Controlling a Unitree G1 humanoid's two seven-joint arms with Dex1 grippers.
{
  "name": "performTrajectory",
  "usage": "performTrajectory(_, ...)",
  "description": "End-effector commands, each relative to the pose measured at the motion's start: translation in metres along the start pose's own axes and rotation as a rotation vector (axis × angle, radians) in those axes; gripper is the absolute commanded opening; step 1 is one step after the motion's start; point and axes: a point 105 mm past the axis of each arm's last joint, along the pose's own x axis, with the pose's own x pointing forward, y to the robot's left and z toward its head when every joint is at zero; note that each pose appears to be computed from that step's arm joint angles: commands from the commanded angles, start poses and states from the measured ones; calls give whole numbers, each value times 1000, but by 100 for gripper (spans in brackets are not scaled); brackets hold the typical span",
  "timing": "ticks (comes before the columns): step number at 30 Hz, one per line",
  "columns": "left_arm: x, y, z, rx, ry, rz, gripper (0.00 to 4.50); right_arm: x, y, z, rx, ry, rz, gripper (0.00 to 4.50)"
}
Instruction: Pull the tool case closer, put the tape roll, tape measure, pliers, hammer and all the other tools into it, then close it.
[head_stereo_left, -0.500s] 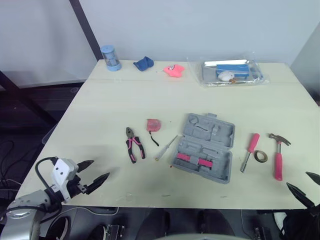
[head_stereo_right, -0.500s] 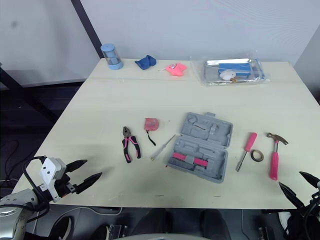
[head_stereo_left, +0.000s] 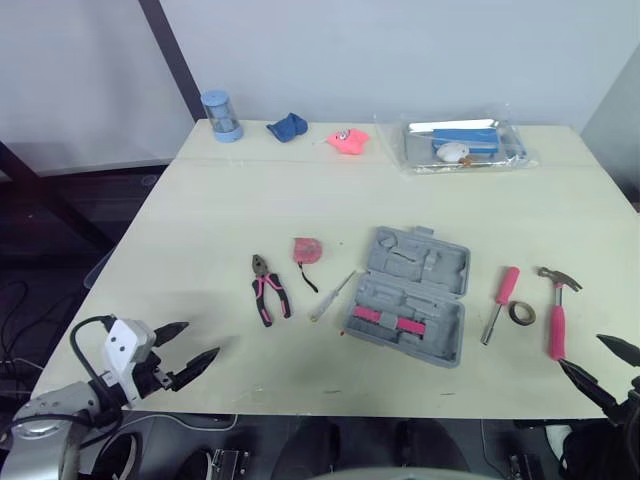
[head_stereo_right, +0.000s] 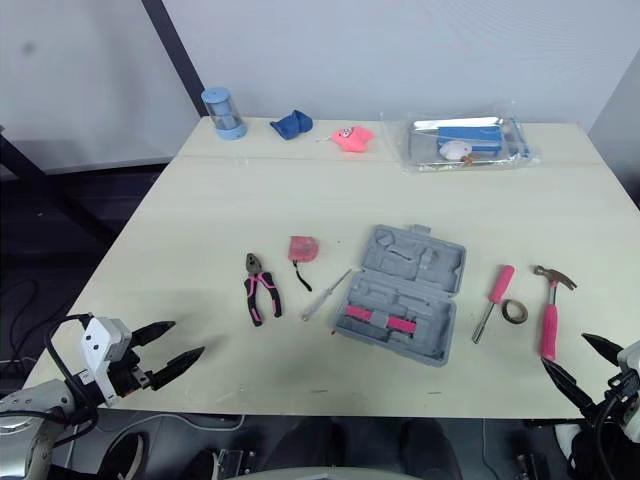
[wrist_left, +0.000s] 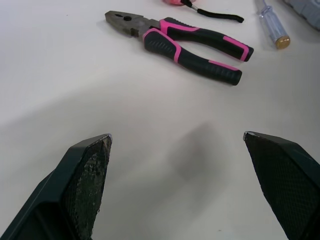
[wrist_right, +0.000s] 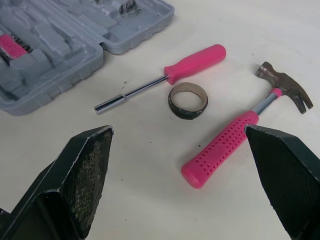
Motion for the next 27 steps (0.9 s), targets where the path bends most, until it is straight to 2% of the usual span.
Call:
performTrajectory(1,-5,7,8,10,-24,17,450,-3,-3,11,-26,-22,-24,442)
performTrajectory(16,10,12,25,23,-73,-41,450,1,-3,4,-17,-49,-41,442)
performTrajectory(24,40,6,60,90,-115,-201,450,26,13,29,-5,-107,10,442)
performTrajectory(27,61,2,77,124,-127,-264,368,40,16,36,-1,-105,31,450)
